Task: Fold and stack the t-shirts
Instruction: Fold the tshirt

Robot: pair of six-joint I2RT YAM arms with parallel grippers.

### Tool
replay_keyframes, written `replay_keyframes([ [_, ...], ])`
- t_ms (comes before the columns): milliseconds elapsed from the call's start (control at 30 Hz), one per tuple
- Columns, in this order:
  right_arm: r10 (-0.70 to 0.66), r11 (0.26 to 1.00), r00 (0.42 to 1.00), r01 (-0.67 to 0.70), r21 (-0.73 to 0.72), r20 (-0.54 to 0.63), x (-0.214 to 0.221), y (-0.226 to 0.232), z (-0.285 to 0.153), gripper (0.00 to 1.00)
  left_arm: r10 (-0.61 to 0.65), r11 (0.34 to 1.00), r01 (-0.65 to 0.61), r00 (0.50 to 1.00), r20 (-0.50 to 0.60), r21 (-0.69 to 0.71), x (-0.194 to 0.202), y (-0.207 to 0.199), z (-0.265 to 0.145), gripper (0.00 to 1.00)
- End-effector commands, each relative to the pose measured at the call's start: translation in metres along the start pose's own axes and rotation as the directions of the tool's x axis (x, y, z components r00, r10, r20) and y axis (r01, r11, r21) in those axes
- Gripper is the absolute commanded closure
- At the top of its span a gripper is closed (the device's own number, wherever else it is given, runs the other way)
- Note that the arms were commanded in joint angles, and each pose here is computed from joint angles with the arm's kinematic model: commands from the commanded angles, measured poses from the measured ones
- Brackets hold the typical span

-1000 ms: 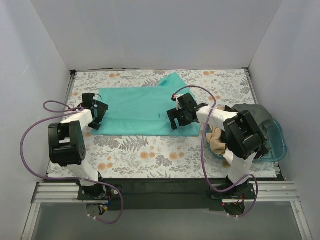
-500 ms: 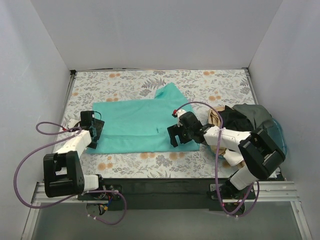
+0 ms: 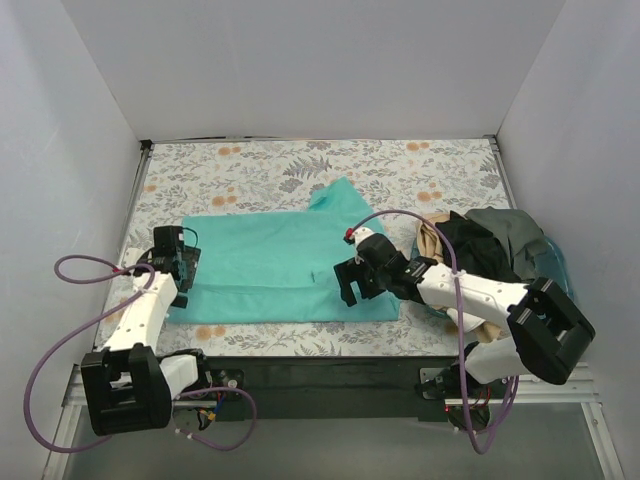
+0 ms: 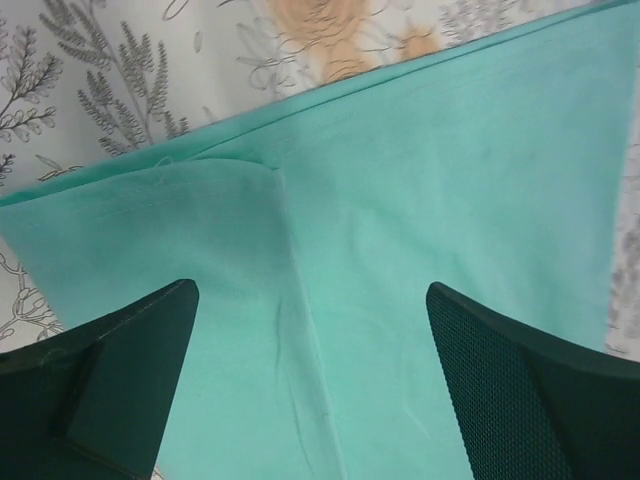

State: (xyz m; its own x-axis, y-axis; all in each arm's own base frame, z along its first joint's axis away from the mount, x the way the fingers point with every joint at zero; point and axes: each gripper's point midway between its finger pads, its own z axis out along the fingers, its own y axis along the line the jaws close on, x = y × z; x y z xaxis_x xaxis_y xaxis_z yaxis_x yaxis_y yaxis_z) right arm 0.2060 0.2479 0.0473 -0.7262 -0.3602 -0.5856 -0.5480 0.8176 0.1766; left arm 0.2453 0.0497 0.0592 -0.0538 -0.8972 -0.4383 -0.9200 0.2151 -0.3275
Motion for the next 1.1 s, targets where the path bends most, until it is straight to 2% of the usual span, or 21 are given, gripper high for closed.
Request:
replay_keyframes([
  [0, -0.008, 0.999, 0.982, 0.002, 0.033, 0.186, -0.065, 0.004, -0.035, 0.02, -0.026, 0.998, 0.022, 0.998, 0.065, 0.061, -0.028, -0.029, -0.024, 0.02],
  [100, -0.004, 0.997, 0.960, -0.019, 0.077, 0.280, -0.089, -0.002, -0.058, 0.02, -0.031, 0.996, 0.023, 0.995, 0.093, 0.084, -0.045, -0.057, -0.033, 0.02],
  [133, -0.005, 0.995, 0.954, -0.026, 0.100, 0.299, -0.092, -0.007, -0.063, 0.02, -0.026, 0.991, 0.014, 0.995, 0.095, 0.133, -0.052, -0.077, -0.039, 0.02],
  [233, 0.005, 0.988, 0.933, -0.060, 0.141, 0.361, -0.100, -0.017, -0.078, 0.02, 0.051, 0.991, -0.058, 0.997, 0.066, 0.122, -0.051, -0.102, -0.027, 0.02],
  [267, 0.007, 0.986, 0.929, -0.068, 0.153, 0.371, -0.101, -0.019, -0.081, 0.02, 0.052, 0.986, -0.064, 0.995, 0.081, 0.154, -0.061, -0.123, -0.033, 0.02],
  [300, 0.006, 0.984, 0.922, -0.075, 0.164, 0.388, -0.102, -0.022, -0.086, 0.02, 0.098, 0.989, -0.105, 0.993, 0.069, 0.106, -0.056, -0.126, -0.016, 0.02],
  [367, 0.006, 0.979, 0.919, -0.086, 0.183, 0.395, -0.098, -0.028, -0.088, 0.02, 0.112, 0.989, -0.121, 0.989, 0.097, 0.090, -0.069, -0.146, -0.015, 0.02],
  [400, 0.005, 0.979, 0.920, -0.085, 0.185, 0.393, -0.095, -0.029, -0.088, 0.02, 0.142, 0.989, -0.145, 0.986, 0.082, 0.040, -0.065, -0.148, 0.004, 0.02],
  [467, 0.011, 0.980, 0.925, -0.086, 0.180, 0.381, -0.087, -0.030, -0.085, 0.02, 0.163, 0.985, -0.167, 0.983, 0.082, 0.035, -0.072, -0.166, 0.010, 0.02],
  [533, 0.014, 0.980, 0.927, -0.088, 0.181, 0.376, -0.083, -0.032, -0.084, 0.02, 0.211, 0.977, -0.210, 0.976, 0.047, -0.020, -0.065, -0.167, 0.035, 0.04],
  [700, 0.002, 0.979, 0.941, -0.070, 0.191, 0.339, -0.070, -0.035, -0.078, 0.02, 0.264, 0.962, -0.261, 0.964, 0.031, -0.078, -0.071, -0.193, 0.062, 0.15],
  [833, -0.004, 0.977, 0.944, -0.067, 0.204, 0.329, -0.066, -0.039, -0.076, 0.02, 0.292, 0.947, -0.289, 0.956, 0.000, -0.139, -0.065, -0.194, 0.090, 0.30],
  [1067, -0.017, 0.974, 0.953, -0.053, 0.219, 0.303, -0.061, -0.042, -0.070, 0.02, 0.319, 0.933, -0.318, 0.947, -0.022, -0.166, -0.056, -0.196, 0.120, 0.40],
])
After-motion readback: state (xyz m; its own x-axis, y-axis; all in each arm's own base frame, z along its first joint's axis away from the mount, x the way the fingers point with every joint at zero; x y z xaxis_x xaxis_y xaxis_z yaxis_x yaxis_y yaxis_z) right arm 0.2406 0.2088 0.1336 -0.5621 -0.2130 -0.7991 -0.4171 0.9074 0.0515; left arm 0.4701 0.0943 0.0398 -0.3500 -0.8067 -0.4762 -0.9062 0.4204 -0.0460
